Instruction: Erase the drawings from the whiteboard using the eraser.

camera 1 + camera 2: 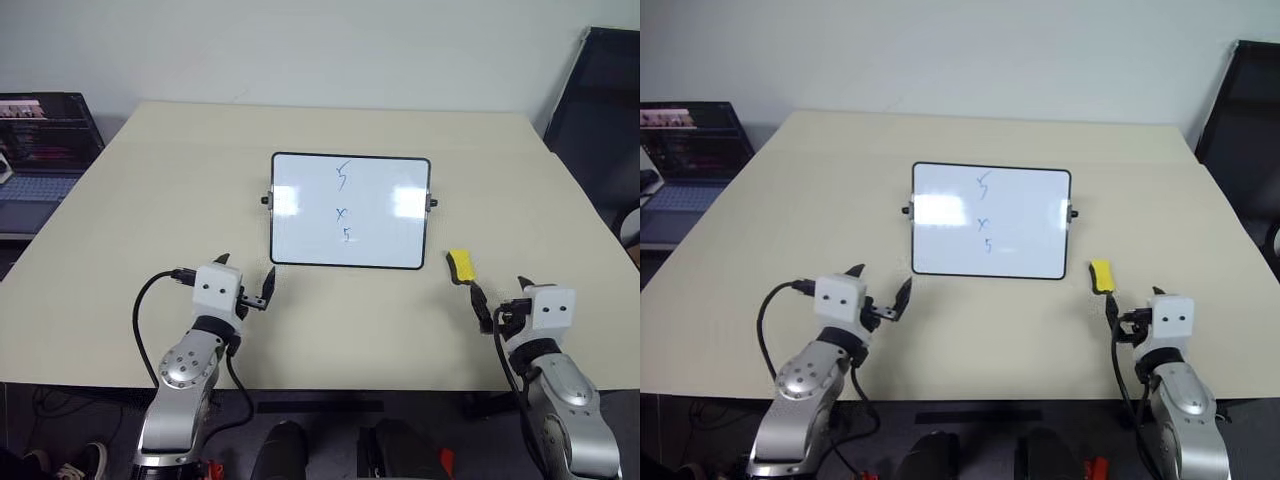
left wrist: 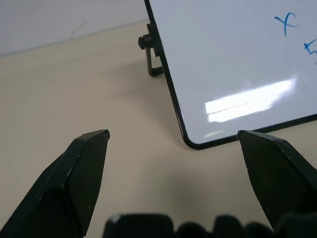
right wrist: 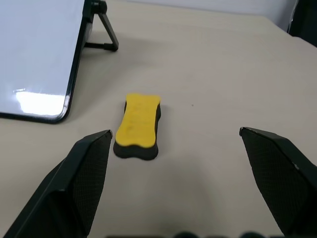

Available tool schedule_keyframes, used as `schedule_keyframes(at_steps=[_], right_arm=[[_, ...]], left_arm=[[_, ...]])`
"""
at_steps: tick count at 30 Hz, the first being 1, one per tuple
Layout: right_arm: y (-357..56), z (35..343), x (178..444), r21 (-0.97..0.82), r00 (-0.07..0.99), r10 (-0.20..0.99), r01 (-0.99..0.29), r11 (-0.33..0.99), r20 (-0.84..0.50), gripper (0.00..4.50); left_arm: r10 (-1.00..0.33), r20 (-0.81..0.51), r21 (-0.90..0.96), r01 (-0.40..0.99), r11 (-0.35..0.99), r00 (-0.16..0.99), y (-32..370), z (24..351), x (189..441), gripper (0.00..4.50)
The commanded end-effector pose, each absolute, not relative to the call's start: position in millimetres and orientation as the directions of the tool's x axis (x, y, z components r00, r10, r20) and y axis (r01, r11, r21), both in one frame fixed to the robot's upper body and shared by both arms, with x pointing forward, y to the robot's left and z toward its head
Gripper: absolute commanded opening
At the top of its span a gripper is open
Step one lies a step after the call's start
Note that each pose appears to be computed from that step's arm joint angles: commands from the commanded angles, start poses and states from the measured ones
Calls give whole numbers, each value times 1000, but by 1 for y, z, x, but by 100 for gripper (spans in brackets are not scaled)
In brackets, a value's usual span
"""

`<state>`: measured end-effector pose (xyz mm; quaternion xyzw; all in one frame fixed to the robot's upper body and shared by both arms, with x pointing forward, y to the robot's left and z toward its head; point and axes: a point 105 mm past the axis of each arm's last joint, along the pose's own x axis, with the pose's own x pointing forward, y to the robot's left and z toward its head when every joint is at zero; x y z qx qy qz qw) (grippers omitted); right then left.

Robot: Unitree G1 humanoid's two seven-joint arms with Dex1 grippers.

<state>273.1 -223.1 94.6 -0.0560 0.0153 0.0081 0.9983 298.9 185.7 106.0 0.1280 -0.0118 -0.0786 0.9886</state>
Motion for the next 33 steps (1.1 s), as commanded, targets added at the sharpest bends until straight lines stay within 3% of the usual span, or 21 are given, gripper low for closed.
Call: schedule_keyframes(at_steps=[1,6,12,19,26,33], right_arm=[[-225,110,272,-140,1000,8,-6,990,15,447],[-214,113,265,-145,999,36,-36,989,-2,447],[-201,124,263,-83,999,45,-45,996,-1,447],[-179,143,269,-47,993,112,-111,993,34,447],[-191,169,275,-64,996,69,-66,996,52,447],[-198,168,296,-31,992,102,-105,994,-68,447]], left_arm=[[-197,34,271,181,946,980,178,113,299,450],[-198,23,277,184,943,980,182,111,296,450],[-381,24,283,359,889,924,177,126,292,450],[-529,53,375,474,797,847,183,162,312,450],[-822,-15,361,770,526,569,122,184,328,450],[-926,-105,354,884,305,362,97,188,321,450]])
